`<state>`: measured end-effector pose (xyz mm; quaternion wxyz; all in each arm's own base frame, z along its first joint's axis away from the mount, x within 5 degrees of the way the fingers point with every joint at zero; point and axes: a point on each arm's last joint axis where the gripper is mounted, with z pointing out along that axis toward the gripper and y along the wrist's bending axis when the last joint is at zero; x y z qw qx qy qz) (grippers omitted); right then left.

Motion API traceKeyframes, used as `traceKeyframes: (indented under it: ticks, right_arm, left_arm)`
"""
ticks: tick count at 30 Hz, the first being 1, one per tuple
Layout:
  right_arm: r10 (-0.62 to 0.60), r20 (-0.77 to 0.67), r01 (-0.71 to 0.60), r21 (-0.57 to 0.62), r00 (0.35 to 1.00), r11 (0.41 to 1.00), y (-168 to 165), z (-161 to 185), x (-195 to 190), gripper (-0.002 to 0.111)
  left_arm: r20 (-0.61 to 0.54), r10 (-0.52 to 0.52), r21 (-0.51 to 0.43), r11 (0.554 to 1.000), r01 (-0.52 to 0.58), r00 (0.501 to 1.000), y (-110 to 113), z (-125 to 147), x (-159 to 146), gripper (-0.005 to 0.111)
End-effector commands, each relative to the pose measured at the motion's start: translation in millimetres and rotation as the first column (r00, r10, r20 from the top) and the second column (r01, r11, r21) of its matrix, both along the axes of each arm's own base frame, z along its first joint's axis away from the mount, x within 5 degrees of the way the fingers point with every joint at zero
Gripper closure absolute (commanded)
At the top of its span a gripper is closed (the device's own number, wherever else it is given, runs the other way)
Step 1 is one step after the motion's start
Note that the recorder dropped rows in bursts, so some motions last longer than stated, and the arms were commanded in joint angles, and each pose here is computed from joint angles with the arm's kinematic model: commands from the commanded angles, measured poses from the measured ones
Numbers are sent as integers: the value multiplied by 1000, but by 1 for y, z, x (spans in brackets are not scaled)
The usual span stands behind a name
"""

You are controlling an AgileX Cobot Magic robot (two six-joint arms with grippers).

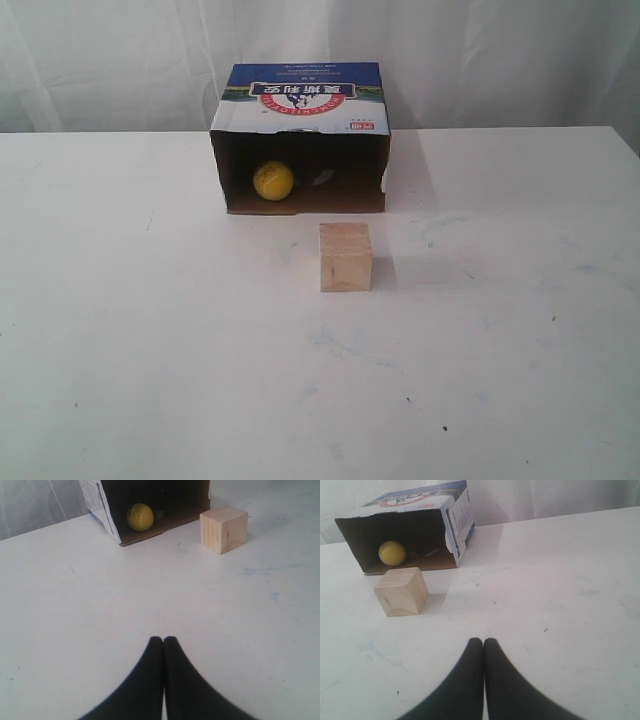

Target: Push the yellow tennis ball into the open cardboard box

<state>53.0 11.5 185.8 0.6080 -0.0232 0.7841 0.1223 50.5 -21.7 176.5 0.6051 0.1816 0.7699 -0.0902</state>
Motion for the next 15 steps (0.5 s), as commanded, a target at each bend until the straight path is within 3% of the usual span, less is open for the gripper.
traceKeyframes:
  ticks: [1,10,15]
  right_arm:
    - [-2,10,2,-7,1000,1000,0,-1,0,108]
    - [-2,10,2,-7,1000,1000,0,-1,0,108]
    - [-2,10,2,-7,1000,1000,0,-1,0,108]
  left_arm:
    - [-3,90,-13,996,-90,996,4,-1,1,107]
    - [-3,348,-13,937,-348,937,19,-1,4,107]
    - [-3,397,-13,918,-397,918,21,-1,4,107]
